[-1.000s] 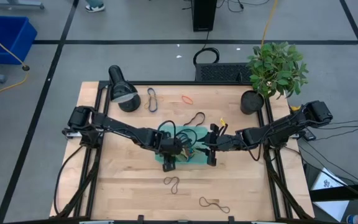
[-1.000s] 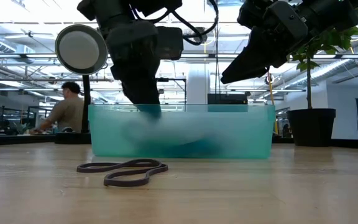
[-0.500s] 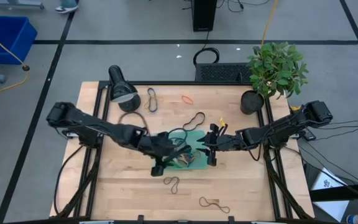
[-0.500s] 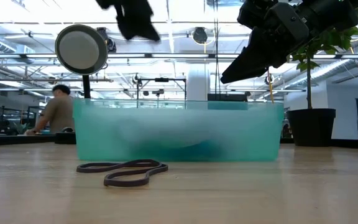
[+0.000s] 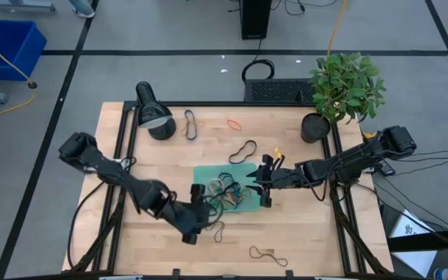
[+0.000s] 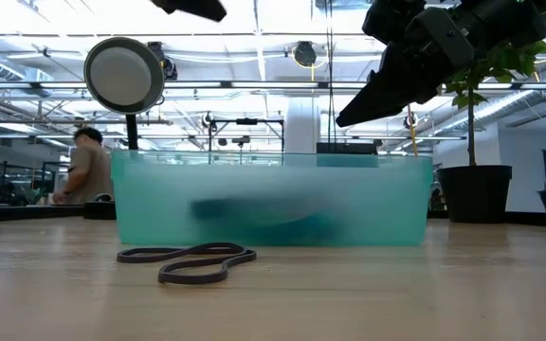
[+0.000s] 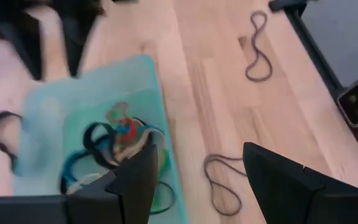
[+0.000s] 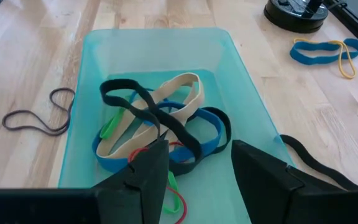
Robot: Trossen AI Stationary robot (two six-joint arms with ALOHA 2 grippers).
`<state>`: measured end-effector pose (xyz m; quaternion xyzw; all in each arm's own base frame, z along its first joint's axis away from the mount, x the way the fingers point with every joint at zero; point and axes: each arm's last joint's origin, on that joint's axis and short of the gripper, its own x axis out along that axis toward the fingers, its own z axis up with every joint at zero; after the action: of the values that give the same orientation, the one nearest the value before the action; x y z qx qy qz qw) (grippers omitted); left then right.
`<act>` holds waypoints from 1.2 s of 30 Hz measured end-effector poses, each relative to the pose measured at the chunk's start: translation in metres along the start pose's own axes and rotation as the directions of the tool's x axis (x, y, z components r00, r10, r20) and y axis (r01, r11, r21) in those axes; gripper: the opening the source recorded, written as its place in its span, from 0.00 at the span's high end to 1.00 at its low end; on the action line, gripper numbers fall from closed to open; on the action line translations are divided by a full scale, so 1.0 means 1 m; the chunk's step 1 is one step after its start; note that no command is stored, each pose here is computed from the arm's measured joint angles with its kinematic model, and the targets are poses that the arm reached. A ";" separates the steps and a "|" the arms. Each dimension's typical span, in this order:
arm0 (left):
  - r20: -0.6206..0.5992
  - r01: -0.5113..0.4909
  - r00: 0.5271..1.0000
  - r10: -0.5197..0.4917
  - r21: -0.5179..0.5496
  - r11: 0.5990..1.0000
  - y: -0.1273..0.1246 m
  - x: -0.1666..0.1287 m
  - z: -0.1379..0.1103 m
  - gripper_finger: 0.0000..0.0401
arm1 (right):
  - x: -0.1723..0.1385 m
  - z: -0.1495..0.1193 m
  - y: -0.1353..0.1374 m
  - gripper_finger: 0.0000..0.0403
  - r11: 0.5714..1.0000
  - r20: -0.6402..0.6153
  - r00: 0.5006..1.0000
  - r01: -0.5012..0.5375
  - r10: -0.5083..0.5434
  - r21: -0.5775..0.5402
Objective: Pick and place rubber bands into bin
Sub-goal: Put the purple rubber band into the green bin
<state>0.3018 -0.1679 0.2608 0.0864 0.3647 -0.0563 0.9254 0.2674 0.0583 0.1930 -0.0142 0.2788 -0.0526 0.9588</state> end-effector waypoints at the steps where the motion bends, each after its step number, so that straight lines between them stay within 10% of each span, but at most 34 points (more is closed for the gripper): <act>1: -0.009 0.001 1.000 -0.001 -0.002 1.000 -0.003 0.005 -0.002 0.39 | 0.000 0.000 0.000 0.58 1.000 0.000 1.000 0.000 0.000 0.000; 20: -0.200 -0.020 0.980 -0.006 -0.128 0.992 -0.026 0.106 -0.049 0.39 | 0.000 -0.001 0.000 0.58 1.000 -0.008 1.000 -0.002 0.002 0.001; 36: -0.393 -0.123 0.918 0.049 -0.163 0.979 -0.005 0.118 -0.070 0.39 | 0.000 -0.002 0.000 0.58 1.000 -0.023 1.000 -0.001 0.001 0.023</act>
<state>0.3402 -0.1639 0.1294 0.0256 0.5395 0.0368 0.8408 0.2662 0.0582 0.1912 -0.0027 0.2890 -0.0555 0.9557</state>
